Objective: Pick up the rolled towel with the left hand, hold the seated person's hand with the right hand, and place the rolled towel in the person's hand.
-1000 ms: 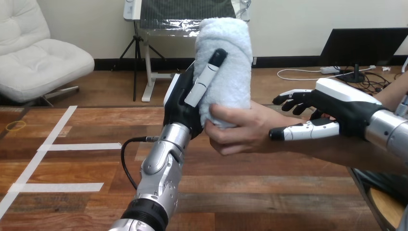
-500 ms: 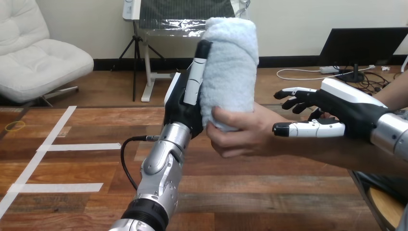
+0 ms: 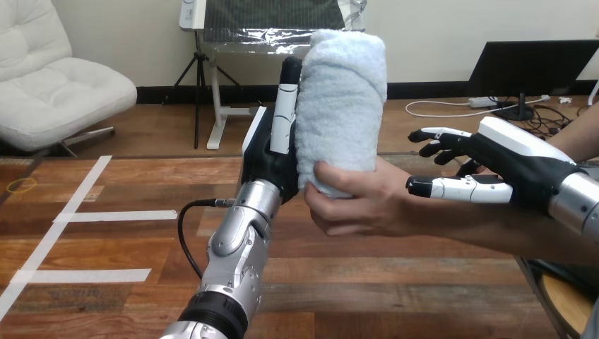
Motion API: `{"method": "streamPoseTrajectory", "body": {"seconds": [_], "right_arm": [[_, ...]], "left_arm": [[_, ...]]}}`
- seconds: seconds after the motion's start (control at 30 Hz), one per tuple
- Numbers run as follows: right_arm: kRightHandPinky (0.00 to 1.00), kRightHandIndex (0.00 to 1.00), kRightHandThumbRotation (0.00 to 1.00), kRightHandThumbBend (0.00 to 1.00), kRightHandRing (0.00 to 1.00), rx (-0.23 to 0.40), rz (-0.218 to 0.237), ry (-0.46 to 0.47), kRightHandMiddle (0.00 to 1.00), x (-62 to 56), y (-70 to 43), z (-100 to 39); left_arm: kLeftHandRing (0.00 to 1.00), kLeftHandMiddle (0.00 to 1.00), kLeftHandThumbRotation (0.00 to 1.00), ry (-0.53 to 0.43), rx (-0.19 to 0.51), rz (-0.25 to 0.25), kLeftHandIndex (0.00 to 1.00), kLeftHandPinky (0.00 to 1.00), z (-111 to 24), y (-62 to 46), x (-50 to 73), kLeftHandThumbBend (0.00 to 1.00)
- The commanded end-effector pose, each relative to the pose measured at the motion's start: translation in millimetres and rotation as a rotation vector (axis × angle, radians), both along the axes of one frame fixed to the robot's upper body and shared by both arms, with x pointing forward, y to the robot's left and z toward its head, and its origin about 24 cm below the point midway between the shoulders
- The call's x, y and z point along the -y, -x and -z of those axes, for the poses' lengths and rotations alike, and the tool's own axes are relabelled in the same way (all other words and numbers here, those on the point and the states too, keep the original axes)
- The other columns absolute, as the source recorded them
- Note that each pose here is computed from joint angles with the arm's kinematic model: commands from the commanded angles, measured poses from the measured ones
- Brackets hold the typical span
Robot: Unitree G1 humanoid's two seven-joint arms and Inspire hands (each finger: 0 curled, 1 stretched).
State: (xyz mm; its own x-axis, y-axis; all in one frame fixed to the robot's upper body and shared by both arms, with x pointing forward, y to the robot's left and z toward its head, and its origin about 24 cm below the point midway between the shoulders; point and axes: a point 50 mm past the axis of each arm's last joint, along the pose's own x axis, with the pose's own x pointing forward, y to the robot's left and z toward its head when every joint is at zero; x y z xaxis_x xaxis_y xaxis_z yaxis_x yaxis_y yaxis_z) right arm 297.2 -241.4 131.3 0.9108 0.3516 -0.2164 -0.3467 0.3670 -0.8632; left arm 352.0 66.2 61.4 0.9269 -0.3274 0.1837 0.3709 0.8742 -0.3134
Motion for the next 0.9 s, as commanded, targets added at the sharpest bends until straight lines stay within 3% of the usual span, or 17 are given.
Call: {"method": "streamPoseTrajectory", "body": {"seconds": [0.0, 0.87], "right_arm": [[0.68, 0.90, 1.00, 1.00, 0.82, 0.140, 0.015, -0.012, 0.86, 2.8, -2.7, -20.3], [0.70, 0.88, 1.00, 1.00, 0.82, 0.149, 0.018, -0.044, 0.85, 3.0, -4.5, -19.8]], "left_arm": [[0.95, 0.90, 0.95, 0.122, 0.128, 0.106, 0.85, 1.00, -40.2, 6.2, 59.7, 0.73], [0.93, 0.87, 0.96, 0.098, 0.116, 0.086, 0.84, 1.00, -39.8, 4.5, 57.7, 0.76]]}}
